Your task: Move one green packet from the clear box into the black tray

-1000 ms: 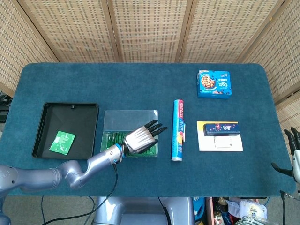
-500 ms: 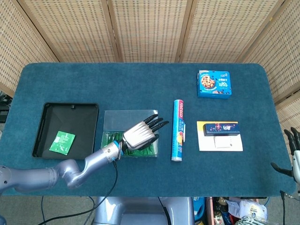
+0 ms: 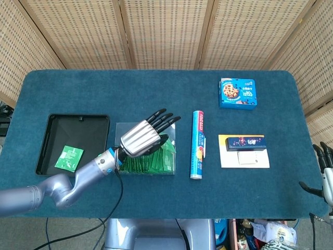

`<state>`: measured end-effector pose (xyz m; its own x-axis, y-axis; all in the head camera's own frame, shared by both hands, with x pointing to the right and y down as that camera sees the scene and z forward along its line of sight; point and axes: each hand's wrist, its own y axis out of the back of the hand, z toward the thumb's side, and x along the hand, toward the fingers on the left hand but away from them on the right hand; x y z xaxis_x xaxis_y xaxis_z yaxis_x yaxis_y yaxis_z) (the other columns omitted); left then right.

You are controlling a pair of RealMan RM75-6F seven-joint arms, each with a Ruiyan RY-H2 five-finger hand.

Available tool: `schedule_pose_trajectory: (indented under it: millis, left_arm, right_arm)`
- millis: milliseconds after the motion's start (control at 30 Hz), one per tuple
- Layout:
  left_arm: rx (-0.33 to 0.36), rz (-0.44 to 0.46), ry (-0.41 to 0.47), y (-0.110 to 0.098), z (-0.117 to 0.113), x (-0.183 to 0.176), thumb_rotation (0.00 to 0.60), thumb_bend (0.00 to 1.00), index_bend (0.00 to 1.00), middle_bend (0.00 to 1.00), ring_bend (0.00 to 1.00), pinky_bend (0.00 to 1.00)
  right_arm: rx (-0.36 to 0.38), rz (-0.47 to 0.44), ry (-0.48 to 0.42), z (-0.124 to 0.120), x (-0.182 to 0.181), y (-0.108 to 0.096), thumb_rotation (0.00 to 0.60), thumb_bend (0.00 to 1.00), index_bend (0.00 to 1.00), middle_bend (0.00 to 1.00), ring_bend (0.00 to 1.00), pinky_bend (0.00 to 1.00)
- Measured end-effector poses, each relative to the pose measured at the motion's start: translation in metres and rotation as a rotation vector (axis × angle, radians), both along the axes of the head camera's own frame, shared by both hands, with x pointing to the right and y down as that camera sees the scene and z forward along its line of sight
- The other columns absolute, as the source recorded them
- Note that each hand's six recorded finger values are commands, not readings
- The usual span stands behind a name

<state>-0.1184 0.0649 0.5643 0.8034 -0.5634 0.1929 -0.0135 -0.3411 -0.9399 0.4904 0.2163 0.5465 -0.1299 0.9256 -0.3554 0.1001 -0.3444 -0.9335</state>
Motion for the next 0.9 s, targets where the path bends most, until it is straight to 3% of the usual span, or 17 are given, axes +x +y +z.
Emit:
schedule_pose_trajectory:
  millis: [267,467,700,900]
  left_arm:
    - [0.019,-0.076,0.008,-0.014,-0.018,-0.045,0.600,0.48,0.68,0.00,0.00,0.00]
    - [0.003,-0.194,-0.080,-0.020,-0.012,-0.118,0.600,0.48,0.68,0.00,0.00,0.00]
    - [-0.085,-0.387,-0.207,-0.011,0.013,-0.224,0.600,0.48,0.68,0.00,0.00,0.00]
    - [-0.183,-0.486,-0.323,-0.003,0.034,-0.279,0.600,0.49,0.66,0.00,0.00,0.00]
  right_arm:
    - [0.001,-0.017,0.003,0.000,-0.006,0.002,0.600,0.00,0.00,0.00,0.00,0.00]
    - [0.003,-0.028,0.001,-0.001,-0.010,0.004,0.600,0.00,0.00,0.00,0.00,0.00]
    - [-0.004,-0.041,0.001,0.001,-0.014,0.004,0.600,0.00,0.00,0.00,0.00,0.00]
    - [-0.008,-0.049,0.003,0.003,-0.017,0.004,0.600,0.00,0.00,0.00,0.00,0.00]
